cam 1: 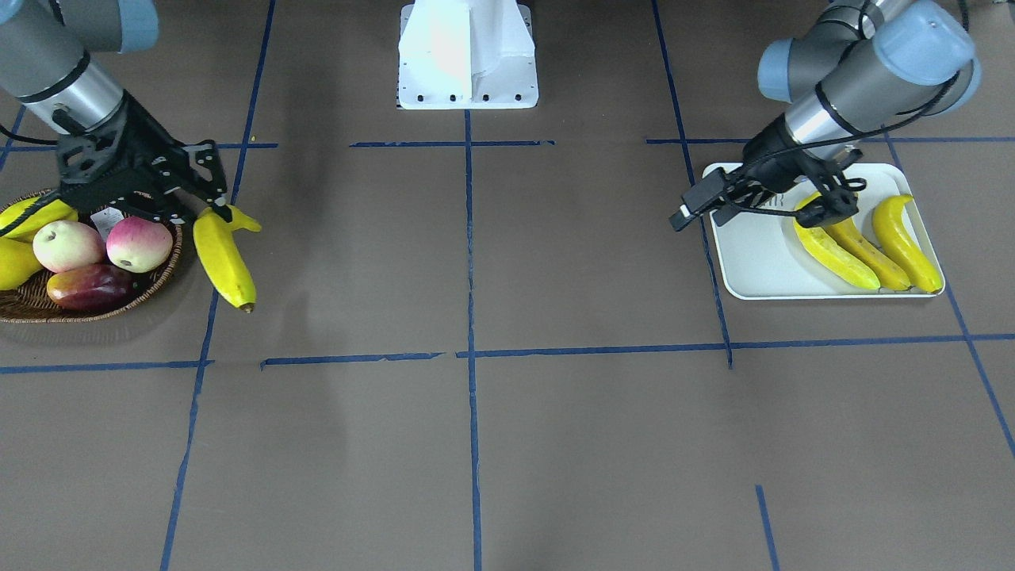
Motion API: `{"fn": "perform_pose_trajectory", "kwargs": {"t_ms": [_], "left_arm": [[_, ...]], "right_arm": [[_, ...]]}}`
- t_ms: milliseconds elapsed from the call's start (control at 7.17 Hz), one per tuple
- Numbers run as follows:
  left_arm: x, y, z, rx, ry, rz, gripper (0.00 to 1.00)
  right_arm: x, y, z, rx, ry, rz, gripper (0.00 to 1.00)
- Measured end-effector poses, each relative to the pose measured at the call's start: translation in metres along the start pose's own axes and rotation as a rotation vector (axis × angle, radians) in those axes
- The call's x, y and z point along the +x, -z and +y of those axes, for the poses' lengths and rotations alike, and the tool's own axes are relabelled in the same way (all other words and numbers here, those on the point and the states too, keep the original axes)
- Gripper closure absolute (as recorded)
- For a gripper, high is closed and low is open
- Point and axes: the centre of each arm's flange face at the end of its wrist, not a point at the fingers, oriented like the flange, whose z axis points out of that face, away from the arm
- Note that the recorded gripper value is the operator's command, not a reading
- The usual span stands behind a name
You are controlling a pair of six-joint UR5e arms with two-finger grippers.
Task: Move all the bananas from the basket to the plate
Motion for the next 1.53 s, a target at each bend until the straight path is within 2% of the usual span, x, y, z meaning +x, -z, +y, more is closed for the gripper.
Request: {"fn": "perform_pose_trajectory", "kwargs": {"t_ms": [279, 558, 837, 1255, 1395, 1534], "left_arm": [[0.07, -0.028, 0.035, -0.02, 0.033, 0.071, 0.0], [0.118, -0.037, 0.058, -0.023, 0.089, 0.132, 0.0], [0.155, -0.042, 0.069, 0.024, 0.196, 0.191, 0.0], [0.175, -0.068, 0.085, 0.095, 0.25, 0.229, 0.01], [0.175, -0.075, 0.088, 0.101, 0.253, 0.225, 0.12], [0.174, -0.081, 0.092, 0.097, 0.253, 0.219, 0.45]], "right_arm": [[-0.068, -0.023, -0.014, 0.035, -0.009, -0.093, 0.88], [-0.14, -0.064, -0.021, 0.074, -0.039, -0.114, 0.91], [-0.195, -0.086, -0.012, 0.111, -0.095, -0.128, 0.93], [-0.242, -0.092, 0.004, 0.09, -0.104, -0.175, 0.94], [-0.252, -0.091, 0.007, 0.082, -0.115, -0.19, 0.92], [-0.258, -0.09, 0.009, 0.078, -0.118, -0.2, 0.87]]}}
